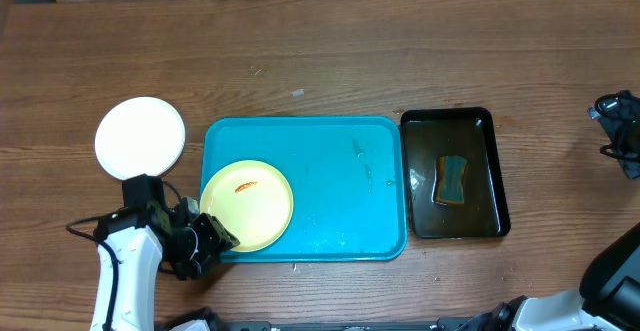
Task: Clean dirty plates on tray and stack at the side
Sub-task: 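Grip the yellow plate rim with the left gripper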
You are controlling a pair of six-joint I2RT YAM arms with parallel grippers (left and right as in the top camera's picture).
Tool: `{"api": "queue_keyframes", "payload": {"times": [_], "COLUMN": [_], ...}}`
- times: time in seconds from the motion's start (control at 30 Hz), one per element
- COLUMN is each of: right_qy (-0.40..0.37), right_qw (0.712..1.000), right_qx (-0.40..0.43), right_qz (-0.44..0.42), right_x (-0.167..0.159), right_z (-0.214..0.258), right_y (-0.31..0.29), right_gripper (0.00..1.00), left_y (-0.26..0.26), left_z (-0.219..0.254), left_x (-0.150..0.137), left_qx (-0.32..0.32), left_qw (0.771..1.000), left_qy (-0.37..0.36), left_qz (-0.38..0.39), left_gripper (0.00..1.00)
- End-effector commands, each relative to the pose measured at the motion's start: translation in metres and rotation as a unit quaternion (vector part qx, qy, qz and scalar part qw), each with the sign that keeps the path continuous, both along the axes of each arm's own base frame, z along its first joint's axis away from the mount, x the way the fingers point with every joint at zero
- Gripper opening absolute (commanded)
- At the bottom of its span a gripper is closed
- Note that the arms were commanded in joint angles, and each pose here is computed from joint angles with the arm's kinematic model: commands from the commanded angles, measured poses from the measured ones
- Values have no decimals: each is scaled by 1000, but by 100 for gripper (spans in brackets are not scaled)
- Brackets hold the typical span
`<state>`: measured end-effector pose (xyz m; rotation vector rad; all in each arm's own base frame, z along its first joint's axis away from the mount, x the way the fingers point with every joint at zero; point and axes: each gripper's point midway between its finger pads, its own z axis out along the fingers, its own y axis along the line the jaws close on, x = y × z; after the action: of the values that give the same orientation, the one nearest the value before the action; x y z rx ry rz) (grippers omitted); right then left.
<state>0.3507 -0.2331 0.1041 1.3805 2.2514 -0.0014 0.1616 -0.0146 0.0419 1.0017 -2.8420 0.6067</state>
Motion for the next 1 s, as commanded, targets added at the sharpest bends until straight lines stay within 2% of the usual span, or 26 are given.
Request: {"api": "queue_keyframes", "payload": {"times": [0.0, 0.3, 0.5, 0.67, 0.97], "right_qy": [-10, -10, -10, -10, -10], "right_qw": [1000, 1000, 1000, 1000, 1000], "right_qx": [-5, -5, -5, -5, -5], "right_qz": [-1, -1, -1, -1, -1], "right_x": [4, 4, 4, 4, 4], "right_z": [7, 7, 7, 7, 7], "right_y": [-3, -3, -3, -3, -3], "right_gripper": [100, 100, 100, 100, 100], "left_y": [4, 6, 12, 12, 11], "left_z": [7, 1, -1, -2, -12], "left_x": [9, 13, 17, 16, 18], "left_qx": [13, 66, 92, 89, 91], "left_qw": [1000, 997, 996, 996, 996], "left_qy": [-13, -8, -8, -4, -12], "left_qz": [-11, -27, -15, -8, 2], "left_gripper": [51, 40, 39, 36, 38]}}
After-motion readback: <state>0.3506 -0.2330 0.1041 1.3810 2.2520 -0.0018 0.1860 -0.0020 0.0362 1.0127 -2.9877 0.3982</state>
